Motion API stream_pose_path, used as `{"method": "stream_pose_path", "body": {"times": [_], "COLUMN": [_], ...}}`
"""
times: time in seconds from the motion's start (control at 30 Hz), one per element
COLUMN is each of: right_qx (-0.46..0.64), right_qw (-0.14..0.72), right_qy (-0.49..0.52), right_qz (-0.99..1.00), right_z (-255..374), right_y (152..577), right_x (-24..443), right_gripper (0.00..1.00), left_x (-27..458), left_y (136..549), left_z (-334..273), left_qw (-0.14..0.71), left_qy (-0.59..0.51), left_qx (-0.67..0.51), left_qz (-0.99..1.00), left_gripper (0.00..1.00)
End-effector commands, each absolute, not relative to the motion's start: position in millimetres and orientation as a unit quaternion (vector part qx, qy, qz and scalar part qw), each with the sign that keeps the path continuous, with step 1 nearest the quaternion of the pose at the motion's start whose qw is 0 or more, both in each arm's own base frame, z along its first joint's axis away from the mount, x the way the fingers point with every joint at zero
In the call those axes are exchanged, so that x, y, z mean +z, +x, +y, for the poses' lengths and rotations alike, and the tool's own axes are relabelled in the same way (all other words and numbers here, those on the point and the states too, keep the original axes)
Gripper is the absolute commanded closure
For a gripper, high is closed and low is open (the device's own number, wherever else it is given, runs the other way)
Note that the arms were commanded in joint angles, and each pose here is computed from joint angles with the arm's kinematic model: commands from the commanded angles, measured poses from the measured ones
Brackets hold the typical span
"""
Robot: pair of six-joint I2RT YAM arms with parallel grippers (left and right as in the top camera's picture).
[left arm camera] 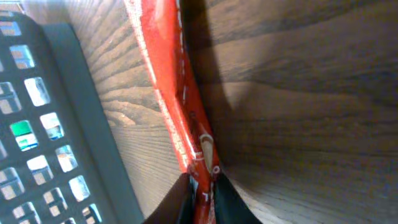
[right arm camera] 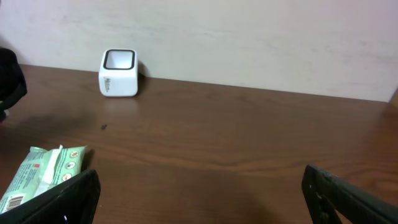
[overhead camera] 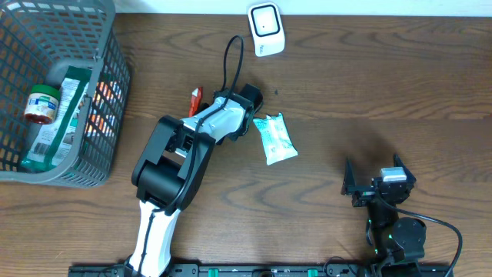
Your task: Scan the item barcode
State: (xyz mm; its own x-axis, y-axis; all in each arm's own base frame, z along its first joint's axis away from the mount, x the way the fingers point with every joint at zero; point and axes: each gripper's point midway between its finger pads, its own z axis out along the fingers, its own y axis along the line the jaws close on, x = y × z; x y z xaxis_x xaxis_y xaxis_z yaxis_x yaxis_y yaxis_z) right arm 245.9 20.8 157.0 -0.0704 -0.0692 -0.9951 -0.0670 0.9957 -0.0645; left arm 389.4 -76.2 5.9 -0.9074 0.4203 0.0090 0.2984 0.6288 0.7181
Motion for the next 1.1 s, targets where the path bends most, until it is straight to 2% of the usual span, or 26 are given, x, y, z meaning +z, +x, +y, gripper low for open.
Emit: {"method": "stream_pose_path", "body": {"times": [0.0,0.4,0.63,0.77,0.87,0.97,1.07], "right_qx": [-0.002,-0.002,-0.002,-0.002,-0.002,-0.002,-0.002], "right_qw": [0.68,0.68,0.68,0.68,0.68,0.68,0.68], "right_qy": [-0.047,-0.047,-0.047,-0.047,-0.047,-0.047,-0.047], "right_qz": [0.732,0.732,0.732,0.732,0.732,0.732,0.732], "right_z": [21,21,21,21,21,21,21], "right_y": [246,246,246,246,246,246,246], "right_x": [157,157,157,157,157,157,157], "right_gripper": [0.01,0.01,0.01,0.01,0.01,0.01,0.01], "left_x": [3,10,28,53,83,115,124], "left_y": [386,380,379,386,399,417,427], "left_z": [-82,-117,-139,-156,-154,-124,-84], "left_qw": [0.068,0.09,0.126,0.149,0.174,0.213,0.219], "left_qy": [0.229,0.286,0.261,0.211,0.16,0.068,-0.013], "left_qx": [0.376,0.396,0.371,0.265,0.182,0.142,0.125], "left_qz": [0.895,0.868,0.882,0.929,0.954,0.964,0.968], "left_gripper": [0.71,0.6,0.61,0.67,0.79,0.88,0.92]}}
